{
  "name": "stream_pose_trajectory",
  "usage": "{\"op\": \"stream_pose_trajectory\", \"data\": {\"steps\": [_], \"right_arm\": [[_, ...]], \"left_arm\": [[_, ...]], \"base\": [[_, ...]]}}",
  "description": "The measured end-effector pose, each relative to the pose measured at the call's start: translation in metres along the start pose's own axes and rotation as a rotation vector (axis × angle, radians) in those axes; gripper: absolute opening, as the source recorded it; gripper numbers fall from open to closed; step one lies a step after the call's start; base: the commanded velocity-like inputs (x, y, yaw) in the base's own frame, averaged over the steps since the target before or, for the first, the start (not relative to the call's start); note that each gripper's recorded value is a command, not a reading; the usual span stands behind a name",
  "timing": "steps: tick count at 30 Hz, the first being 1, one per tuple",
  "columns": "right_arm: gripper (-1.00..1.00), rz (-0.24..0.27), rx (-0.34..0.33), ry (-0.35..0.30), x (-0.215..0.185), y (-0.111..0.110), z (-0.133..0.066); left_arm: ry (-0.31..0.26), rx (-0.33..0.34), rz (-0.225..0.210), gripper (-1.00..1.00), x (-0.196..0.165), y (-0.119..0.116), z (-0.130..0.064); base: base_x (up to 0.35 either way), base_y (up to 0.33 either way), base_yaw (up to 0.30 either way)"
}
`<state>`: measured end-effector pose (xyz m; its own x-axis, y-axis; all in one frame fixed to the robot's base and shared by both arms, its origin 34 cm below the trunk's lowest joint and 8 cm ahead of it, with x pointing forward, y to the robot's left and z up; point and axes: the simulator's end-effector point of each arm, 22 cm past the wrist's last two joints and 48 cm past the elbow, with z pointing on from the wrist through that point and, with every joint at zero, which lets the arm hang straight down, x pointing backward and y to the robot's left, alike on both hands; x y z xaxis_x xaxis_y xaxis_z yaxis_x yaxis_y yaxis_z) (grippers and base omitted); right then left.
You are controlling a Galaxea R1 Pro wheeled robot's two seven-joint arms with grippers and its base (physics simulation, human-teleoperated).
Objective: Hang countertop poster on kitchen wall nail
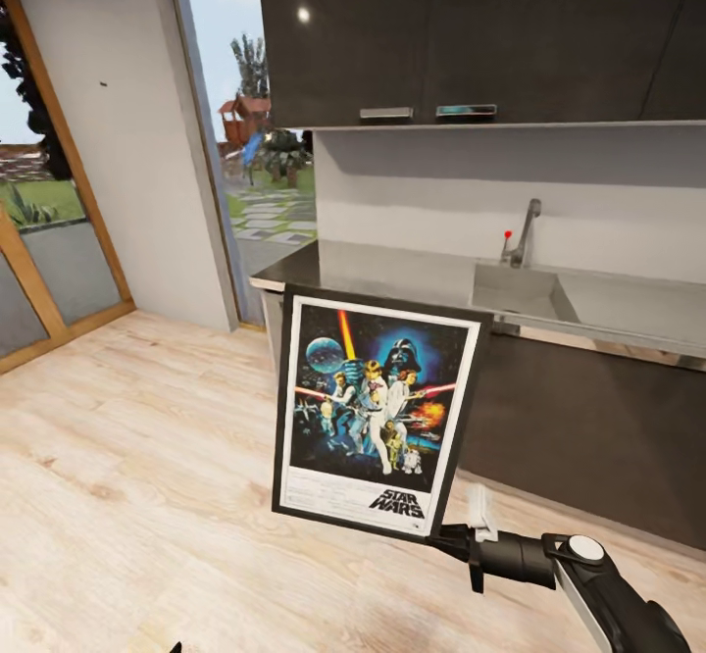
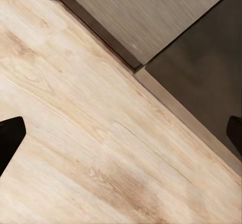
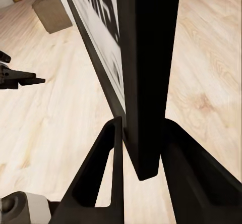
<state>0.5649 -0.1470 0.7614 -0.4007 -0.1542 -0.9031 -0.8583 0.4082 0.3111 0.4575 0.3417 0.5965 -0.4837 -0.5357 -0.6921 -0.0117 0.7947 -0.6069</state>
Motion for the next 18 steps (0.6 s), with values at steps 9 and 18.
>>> {"op": "stream_pose_trajectory", "data": {"steps": [9,18], "right_arm": [[-1.00,-0.001,0.007,-0.002,-0.014,0.003,-0.004],[-1.00,0.000,0.008,-0.007,-0.028,0.007,-0.008]], "left_arm": [[-0.001,0.000,0.000,1.00,-0.011,-0.009,-0.005],[0.000,-0.002,-0.002,1.00,-0.020,-0.017,-0.011]], "base": [[0.000,0.000,0.009],[0.000,0.000,0.000]]}}
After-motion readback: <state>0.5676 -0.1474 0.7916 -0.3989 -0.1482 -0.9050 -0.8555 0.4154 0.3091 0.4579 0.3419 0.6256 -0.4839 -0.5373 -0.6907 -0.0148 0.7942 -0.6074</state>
